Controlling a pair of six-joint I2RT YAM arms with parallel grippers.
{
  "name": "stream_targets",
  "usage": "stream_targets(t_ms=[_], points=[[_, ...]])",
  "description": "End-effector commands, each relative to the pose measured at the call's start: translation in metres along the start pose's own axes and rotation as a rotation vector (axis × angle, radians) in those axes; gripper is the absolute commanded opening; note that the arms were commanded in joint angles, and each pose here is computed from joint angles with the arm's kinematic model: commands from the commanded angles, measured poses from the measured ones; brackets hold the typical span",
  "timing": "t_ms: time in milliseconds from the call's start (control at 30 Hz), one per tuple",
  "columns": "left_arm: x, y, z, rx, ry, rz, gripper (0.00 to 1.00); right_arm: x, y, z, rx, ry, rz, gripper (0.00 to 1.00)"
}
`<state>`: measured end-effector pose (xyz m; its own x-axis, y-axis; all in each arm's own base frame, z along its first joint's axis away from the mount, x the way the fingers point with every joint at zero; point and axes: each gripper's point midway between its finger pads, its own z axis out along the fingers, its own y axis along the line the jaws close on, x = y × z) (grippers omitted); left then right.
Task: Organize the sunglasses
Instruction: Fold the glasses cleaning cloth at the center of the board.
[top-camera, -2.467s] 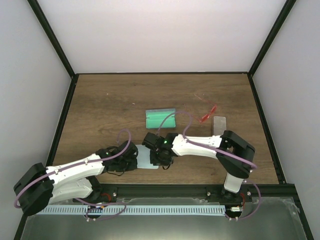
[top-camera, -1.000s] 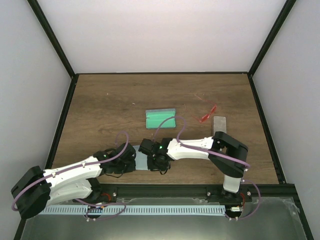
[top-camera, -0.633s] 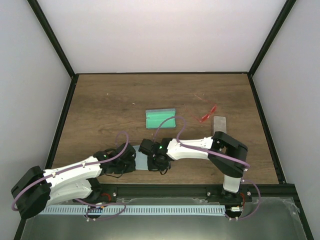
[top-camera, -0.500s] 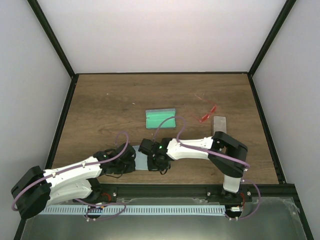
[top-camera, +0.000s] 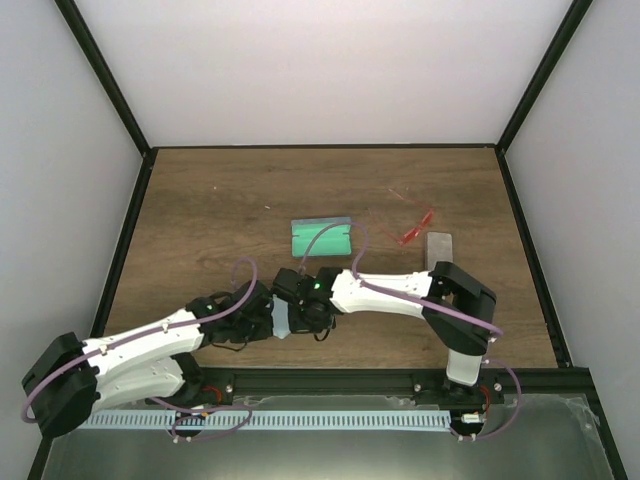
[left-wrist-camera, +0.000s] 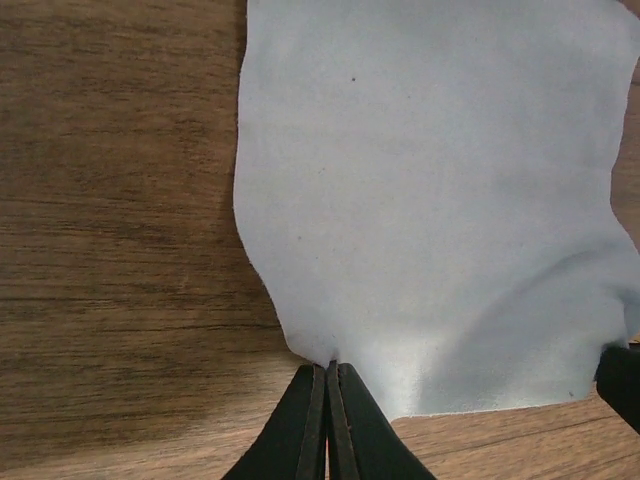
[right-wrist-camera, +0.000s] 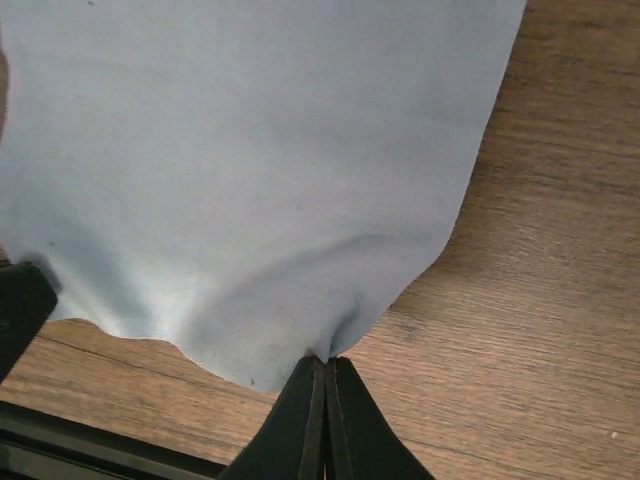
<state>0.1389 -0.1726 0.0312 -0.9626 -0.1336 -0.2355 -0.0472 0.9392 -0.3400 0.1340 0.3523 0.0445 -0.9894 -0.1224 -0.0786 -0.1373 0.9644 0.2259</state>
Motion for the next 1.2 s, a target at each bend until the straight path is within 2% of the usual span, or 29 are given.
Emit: stream_targets(t_ms=[0,600,1167], points=[[-0.003,-0.005,-0.003,-0.001,-0.001,0.008,0.04,-0.008,0.01,-0.019,-0.013,-0.047,-0.024,0.01],[0.031,0.024,0.002,0.028,0.068,-0.056,0.04,0.019,-0.009,-0.01,-0.028,0.016,-0.003,0.01],[-0.001,0.005,-0.005,-0.054,0.007,0.003,0.04,0.001,-0.003,-0.013,-0.024,-0.013,-0.029,0.01]])
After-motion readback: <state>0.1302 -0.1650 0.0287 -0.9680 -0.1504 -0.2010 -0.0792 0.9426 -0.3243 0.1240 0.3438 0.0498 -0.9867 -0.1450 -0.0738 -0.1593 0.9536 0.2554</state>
